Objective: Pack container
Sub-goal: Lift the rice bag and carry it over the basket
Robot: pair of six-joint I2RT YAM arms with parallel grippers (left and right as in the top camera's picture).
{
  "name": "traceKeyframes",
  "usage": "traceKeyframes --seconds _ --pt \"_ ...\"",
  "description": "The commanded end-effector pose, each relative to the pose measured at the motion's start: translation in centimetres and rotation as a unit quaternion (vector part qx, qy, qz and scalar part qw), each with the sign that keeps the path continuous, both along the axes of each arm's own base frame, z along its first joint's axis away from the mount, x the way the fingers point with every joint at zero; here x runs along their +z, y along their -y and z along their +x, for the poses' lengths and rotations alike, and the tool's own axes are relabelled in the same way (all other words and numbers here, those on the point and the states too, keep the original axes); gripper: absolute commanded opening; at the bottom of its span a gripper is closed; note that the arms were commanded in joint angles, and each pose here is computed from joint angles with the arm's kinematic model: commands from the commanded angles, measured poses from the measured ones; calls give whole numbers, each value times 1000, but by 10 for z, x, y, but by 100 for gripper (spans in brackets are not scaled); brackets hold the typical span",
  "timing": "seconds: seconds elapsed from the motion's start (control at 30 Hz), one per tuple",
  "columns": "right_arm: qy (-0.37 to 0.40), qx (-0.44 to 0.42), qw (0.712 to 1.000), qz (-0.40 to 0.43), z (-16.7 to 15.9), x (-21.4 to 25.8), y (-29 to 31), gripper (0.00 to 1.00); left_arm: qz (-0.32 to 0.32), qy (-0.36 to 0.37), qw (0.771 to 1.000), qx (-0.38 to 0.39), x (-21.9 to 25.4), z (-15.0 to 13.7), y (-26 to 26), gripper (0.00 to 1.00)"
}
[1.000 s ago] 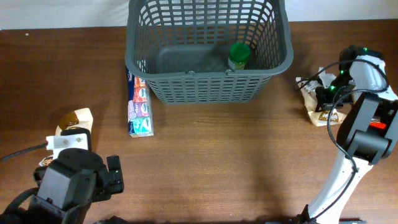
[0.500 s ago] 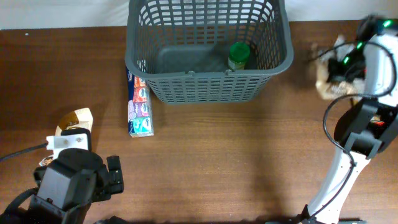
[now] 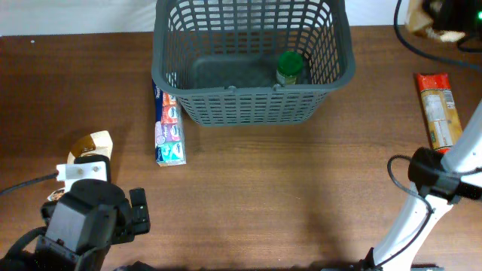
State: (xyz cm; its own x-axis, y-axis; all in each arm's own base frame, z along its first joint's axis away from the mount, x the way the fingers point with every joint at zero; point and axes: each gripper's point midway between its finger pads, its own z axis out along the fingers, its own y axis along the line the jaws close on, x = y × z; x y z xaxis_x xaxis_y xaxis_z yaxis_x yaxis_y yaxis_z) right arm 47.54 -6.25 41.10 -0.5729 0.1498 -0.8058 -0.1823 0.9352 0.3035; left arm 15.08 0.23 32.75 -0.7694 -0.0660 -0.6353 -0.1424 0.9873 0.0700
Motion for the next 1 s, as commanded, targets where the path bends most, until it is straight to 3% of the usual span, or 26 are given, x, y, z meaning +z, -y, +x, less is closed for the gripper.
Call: traceKeyframes --seconds 0.0,0.23,0.43,0.7,0.97 --pt "93 117 986 67 -42 76 -73 4 7 -2 1000 -1 -1 0 -1 100" --pt "137 241 958 75 -69 108 -175 4 0 -5 1000 -5 -2 0 1 100" --pt "113 235 965 31 -65 87 -234 4 1 -5 1000 -5 -2 0 1 99" --pt "48 144 984 -90 -32 25 -263 4 1 -5 1000 -5 -2 0 1 100" --pt "-61 123 975 -175 4 -76 -266 4 1 -5 1000 -5 -2 0 1 100"
